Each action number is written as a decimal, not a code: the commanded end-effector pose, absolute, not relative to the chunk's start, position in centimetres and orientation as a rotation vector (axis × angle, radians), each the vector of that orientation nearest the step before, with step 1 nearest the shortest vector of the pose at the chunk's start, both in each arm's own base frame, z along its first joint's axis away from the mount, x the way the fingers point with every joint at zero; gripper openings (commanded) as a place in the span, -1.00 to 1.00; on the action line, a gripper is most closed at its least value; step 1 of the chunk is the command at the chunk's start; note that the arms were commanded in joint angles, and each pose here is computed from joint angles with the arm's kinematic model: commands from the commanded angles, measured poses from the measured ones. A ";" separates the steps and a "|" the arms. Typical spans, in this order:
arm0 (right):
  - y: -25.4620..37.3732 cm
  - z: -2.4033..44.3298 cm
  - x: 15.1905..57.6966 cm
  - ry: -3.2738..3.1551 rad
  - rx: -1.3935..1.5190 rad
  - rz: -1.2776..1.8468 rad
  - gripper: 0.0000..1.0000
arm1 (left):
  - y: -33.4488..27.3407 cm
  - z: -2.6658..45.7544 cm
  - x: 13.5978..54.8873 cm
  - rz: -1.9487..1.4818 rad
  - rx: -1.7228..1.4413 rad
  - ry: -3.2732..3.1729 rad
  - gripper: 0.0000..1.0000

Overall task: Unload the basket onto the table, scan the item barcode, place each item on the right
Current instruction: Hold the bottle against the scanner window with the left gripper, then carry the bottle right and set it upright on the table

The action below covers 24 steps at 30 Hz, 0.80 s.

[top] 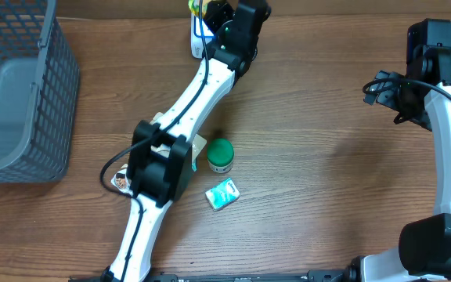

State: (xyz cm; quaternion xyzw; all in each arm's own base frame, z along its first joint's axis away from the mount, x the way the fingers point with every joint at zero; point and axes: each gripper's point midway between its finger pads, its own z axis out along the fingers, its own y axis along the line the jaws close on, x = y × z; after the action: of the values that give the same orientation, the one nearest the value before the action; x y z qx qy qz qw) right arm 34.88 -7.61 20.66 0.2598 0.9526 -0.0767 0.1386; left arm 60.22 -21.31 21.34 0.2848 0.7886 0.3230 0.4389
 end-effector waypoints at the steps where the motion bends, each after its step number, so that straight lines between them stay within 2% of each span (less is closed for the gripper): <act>1: -7.8 22.3 34.7 2.700 0.755 -0.217 1.00 | -23.5 30.6 56.0 0.341 0.401 1.962 -0.68; 5: -7.8 22.3 34.7 2.700 0.755 -0.217 1.00 | -25.4 29.3 50.8 -0.014 0.327 2.183 -0.75; 7: -7.8 22.3 34.7 2.700 0.755 -0.217 1.00 | -26.5 28.2 48.5 -0.167 0.273 2.292 -0.92; 9: -7.8 22.3 34.7 2.700 0.755 -0.217 1.00 | -27.5 26.6 46.4 -0.269 0.219 2.403 -0.91; 24: -7.8 22.3 34.7 2.700 0.755 -0.217 1.00 | -32.8 17.5 37.5 -0.318 -0.213 2.791 -0.87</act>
State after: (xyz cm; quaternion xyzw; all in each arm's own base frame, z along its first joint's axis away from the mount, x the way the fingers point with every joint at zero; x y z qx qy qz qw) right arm 34.89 -7.61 20.66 0.2594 0.9527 -0.0766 0.1388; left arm 38.67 -31.29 18.79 -0.0174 0.9773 -0.0973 0.1874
